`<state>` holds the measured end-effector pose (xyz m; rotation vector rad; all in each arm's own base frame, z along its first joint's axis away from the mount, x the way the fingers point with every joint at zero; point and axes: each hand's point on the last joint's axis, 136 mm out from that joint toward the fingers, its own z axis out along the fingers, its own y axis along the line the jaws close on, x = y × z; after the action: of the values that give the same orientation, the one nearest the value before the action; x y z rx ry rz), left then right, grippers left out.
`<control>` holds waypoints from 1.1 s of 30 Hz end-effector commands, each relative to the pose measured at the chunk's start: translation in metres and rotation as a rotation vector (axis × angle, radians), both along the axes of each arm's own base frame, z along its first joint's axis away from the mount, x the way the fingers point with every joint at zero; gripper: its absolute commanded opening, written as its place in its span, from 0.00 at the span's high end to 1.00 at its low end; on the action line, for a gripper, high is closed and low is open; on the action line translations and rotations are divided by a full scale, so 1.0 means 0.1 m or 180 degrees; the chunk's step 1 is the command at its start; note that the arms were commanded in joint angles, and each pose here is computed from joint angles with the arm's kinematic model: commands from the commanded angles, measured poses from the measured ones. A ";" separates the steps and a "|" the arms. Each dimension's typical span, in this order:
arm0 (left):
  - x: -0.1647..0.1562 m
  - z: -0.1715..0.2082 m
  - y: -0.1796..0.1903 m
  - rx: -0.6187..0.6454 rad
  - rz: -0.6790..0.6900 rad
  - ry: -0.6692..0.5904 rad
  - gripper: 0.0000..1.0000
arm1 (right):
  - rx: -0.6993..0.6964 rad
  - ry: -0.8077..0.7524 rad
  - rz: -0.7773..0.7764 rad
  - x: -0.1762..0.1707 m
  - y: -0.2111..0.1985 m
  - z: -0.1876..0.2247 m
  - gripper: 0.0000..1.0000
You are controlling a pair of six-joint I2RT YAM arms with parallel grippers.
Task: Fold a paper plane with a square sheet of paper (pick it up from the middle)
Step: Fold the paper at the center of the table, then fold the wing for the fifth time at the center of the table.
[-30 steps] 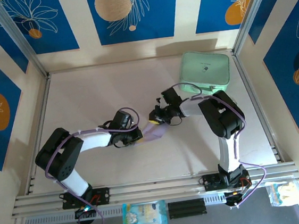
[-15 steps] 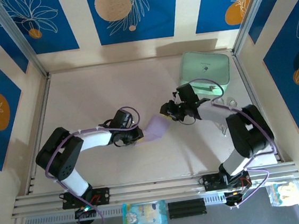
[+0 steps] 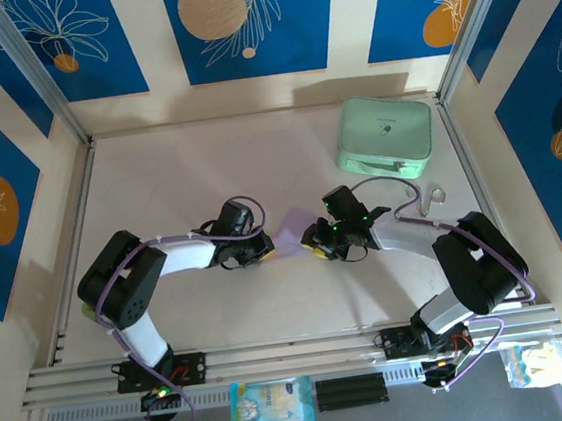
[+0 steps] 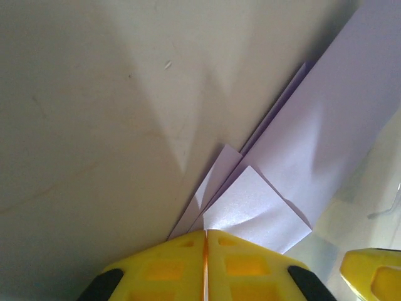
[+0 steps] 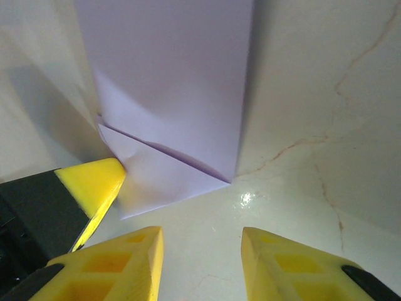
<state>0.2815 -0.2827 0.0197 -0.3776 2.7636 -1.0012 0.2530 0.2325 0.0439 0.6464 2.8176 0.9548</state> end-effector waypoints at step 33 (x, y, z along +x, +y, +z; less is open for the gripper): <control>0.25 0.49 -0.25 -0.0356 0.0104 -0.0274 0.85 | -0.0131 0.0305 0.0079 0.28 0.36 -0.33 0.76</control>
<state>0.2962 -0.2945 0.0375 -0.5011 2.6992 -1.0811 0.2912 0.2725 0.0203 0.6745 2.8559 0.9464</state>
